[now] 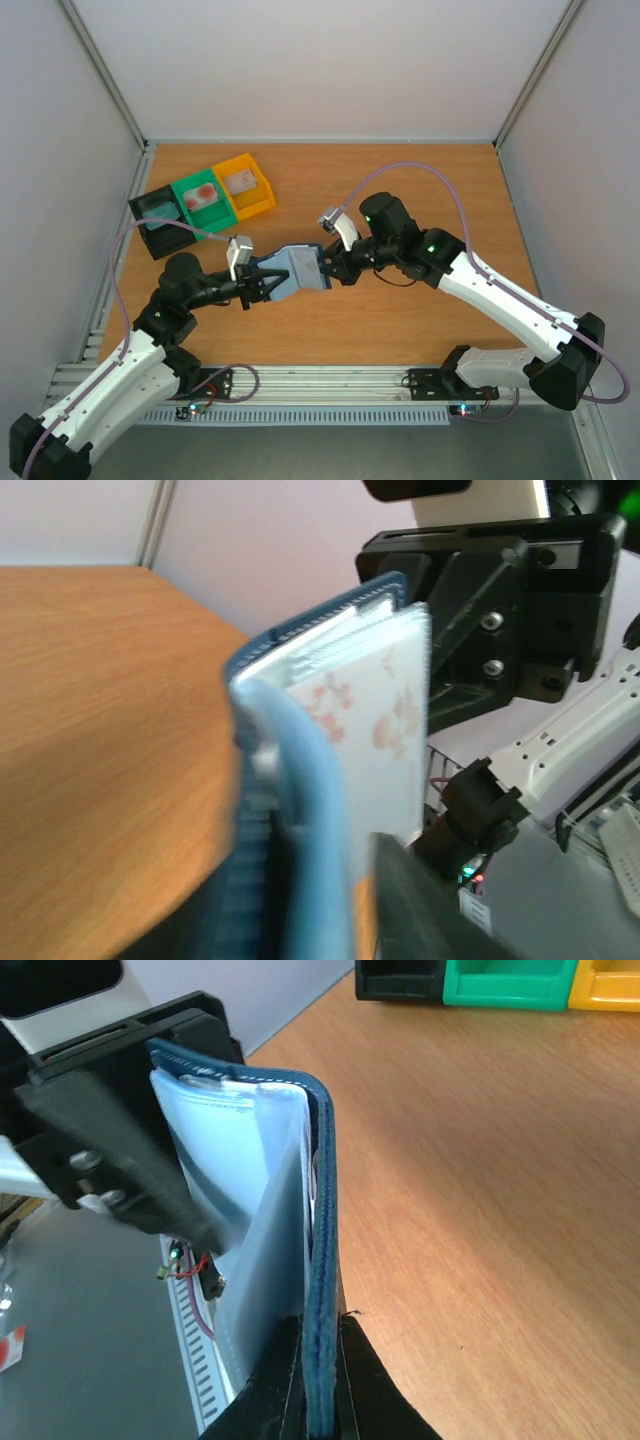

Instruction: Take the credit cards out of the card holder

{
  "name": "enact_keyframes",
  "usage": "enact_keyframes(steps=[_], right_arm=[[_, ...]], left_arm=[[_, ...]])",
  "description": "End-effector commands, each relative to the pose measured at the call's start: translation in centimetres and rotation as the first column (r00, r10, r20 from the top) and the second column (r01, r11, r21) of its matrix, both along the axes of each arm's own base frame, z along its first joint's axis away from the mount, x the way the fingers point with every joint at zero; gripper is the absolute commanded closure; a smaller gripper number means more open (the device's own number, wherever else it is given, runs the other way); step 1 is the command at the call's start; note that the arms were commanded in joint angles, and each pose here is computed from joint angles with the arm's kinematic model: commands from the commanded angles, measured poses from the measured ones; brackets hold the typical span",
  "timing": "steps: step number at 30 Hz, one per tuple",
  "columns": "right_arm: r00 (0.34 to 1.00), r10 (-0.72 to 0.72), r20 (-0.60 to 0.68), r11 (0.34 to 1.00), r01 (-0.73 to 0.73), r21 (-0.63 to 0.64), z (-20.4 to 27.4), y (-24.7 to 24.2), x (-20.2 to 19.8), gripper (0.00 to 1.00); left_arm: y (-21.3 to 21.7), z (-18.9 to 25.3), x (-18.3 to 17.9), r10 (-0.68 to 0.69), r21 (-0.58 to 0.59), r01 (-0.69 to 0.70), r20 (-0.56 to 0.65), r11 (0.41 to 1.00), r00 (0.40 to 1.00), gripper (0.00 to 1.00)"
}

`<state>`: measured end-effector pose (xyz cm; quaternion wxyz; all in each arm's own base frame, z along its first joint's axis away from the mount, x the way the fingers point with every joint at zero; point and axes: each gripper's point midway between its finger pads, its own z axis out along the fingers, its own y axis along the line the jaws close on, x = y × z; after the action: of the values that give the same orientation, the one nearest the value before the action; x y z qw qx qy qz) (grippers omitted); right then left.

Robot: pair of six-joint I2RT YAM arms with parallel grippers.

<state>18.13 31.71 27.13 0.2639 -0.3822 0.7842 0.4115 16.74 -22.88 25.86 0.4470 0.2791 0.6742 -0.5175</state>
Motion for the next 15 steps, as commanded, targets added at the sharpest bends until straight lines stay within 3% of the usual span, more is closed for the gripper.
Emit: enact_keyframes(steps=[1, 6, 10, 15], right_arm=[[0.997, 0.073, 0.029, 0.994, -0.075, 0.075, 2.1, 0.6, -1.2, 0.98], [0.999, -0.033, 0.015, 0.997, 0.032, 0.069, 0.6, -2.1, 0.9, 0.80], [0.996, -0.093, -0.004, 0.994, 0.094, 0.051, -0.2, -4.5, 1.7, 0.49], [0.999, -0.039, -0.015, 0.996, 0.040, 0.084, 0.3, -3.9, 0.9, 0.03]], left_arm=[[0.1, 0.7, 0.2, 0.019, -0.012, -0.018, 0.021, 1.000, 1.000, 0.97], [0.8, -0.1, 1.2, 0.094, 0.031, -0.093, -0.022, 0.995, 0.995, 1.00], [2.3, -2.4, 2.8, 0.232, 0.142, -0.221, -0.068, 0.965, 0.970, 1.00], [1.7, -1.9, 2.0, 0.169, 0.115, -0.163, -0.044, 0.980, 0.985, 1.00]])
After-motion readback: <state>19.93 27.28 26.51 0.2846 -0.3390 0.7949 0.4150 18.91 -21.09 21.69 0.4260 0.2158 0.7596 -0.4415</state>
